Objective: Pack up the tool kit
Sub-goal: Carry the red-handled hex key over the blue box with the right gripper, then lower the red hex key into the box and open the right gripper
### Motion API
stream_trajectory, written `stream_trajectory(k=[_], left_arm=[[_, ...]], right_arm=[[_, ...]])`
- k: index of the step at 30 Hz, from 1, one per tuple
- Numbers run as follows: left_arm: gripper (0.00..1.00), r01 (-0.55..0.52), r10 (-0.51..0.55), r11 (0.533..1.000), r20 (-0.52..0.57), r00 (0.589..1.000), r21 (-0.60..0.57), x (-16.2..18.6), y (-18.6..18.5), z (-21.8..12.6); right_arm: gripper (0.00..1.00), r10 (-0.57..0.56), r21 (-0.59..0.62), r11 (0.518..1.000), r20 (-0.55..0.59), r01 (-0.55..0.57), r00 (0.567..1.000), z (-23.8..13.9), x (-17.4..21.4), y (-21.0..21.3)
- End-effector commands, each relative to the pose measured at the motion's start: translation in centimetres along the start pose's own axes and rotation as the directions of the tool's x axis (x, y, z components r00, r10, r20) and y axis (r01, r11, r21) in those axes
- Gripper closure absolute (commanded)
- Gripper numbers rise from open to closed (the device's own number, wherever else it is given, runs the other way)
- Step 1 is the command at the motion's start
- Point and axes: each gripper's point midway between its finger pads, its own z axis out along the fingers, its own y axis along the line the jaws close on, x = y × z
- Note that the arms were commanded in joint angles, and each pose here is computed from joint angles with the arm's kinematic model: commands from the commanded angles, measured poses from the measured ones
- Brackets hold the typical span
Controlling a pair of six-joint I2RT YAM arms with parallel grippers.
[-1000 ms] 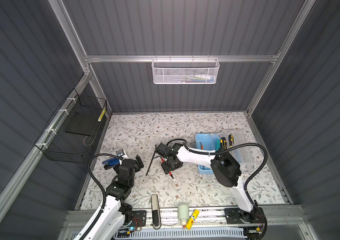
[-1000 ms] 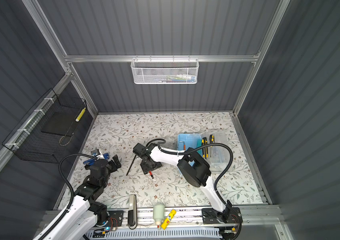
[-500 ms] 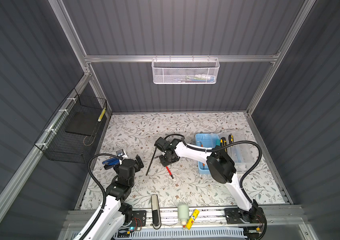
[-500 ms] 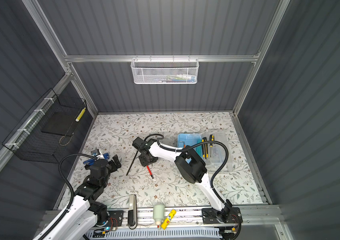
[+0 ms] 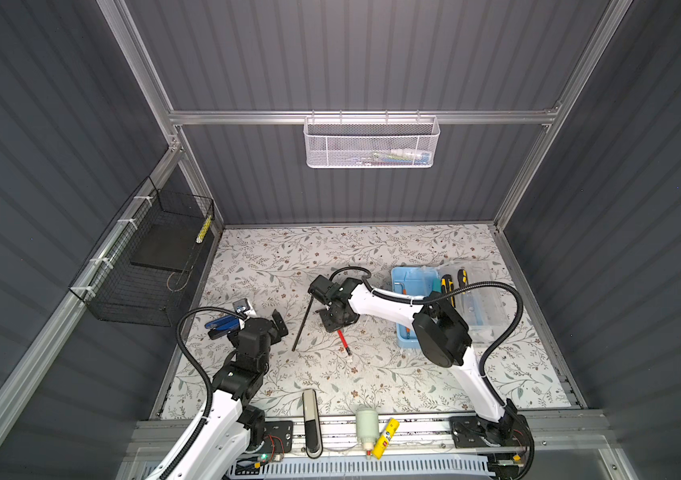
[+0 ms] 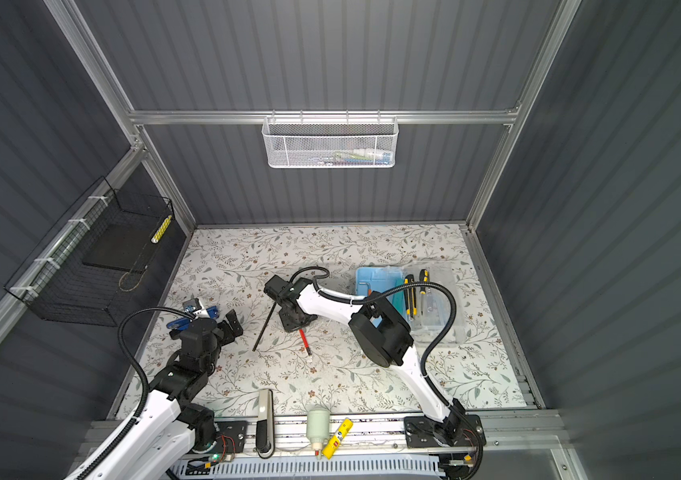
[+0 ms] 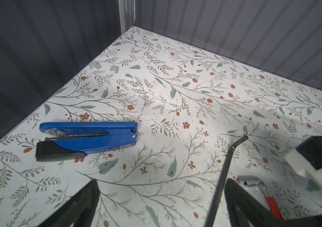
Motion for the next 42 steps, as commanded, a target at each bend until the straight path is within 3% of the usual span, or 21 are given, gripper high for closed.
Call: stream_trajectory(k=[1, 10, 17, 22, 29, 42], left_arm=[[0.01, 0.003, -0.003, 1.0, 0.004, 1.0, -0.021, 0.0, 0.5, 0.1], [0.01, 0.004, -0.004, 1.0, 0.006, 1.0, -0.019, 0.0, 0.4, 0.1], [0.01, -0.002, 0.002, 1.0, -0.002, 1.0, -0.017, 0.1, 0.3, 0.2], [0.0, 0.001, -0.001, 1.0, 0.004, 1.0, -0.017, 0.0, 0.4, 0.1], [0.01, -0.004, 0.004, 1.0, -0.003, 1.0, -0.013, 0.1, 0.2, 0.2], [0.0, -0.006, 0.006, 1.0, -0.001, 1.0, -0.008, 0.0, 0.1, 0.2]], right_arm=[[0.99, 0.01, 0.052, 0.999, 0.013, -0.011, 1.0, -1.4, -0.2, -1.6], [1.0, 0.09, 0.043, 0.994, 0.12, -0.095, 0.989, -7.7, -1.3, -5.5], [1.0, 0.195, 0.064, 0.975, 0.206, -0.212, 0.959, -13.3, -0.2, -12.5], [1.0, 0.242, 0.156, 0.947, 0.235, -0.282, 0.941, -15.7, 1.6, -18.6], [1.0, 0.293, 0.241, 0.908, 0.221, -0.343, 0.93, -15.1, 3.6, -24.1], [1.0, 0.314, 0.269, 0.9, 0.145, -0.343, 0.938, -9.9, 2.3, -25.4]])
